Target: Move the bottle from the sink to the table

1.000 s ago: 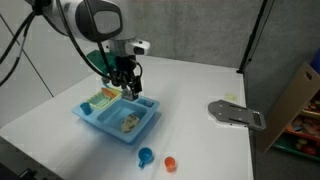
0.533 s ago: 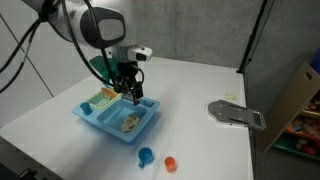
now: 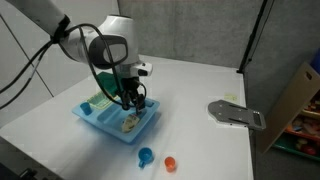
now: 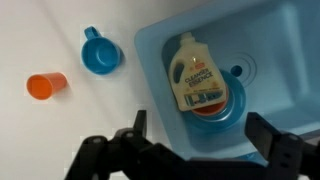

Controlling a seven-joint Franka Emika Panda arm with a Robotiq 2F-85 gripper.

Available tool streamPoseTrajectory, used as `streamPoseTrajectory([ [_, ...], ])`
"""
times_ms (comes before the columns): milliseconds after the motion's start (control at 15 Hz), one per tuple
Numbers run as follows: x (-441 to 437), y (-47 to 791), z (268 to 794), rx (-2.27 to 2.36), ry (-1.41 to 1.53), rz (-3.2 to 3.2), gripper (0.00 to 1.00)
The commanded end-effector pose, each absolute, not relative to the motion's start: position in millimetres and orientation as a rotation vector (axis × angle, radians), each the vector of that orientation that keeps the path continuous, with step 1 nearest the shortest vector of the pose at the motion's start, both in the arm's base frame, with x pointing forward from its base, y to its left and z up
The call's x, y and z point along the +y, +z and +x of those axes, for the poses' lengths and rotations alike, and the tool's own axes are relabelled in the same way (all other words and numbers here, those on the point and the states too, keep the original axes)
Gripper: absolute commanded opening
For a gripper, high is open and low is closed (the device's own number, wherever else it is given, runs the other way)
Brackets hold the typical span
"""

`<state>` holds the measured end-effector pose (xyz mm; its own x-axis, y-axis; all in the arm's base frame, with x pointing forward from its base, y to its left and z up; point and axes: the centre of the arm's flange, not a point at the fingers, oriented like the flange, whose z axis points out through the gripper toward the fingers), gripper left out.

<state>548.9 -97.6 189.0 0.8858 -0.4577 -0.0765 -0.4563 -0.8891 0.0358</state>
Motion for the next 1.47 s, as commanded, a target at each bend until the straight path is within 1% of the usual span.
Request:
streamPoseTrajectory([
  [0, -94.1, 174.1, 556.2, -0.659, -0.093, 3.055, 1.0],
  [333, -81.3, 161.2, 556.2, -0.571, -0.057, 3.076, 1.0],
  [1400, -64.2, 124.5, 548.1, -0.393, -0.123, 3.104, 1.0],
])
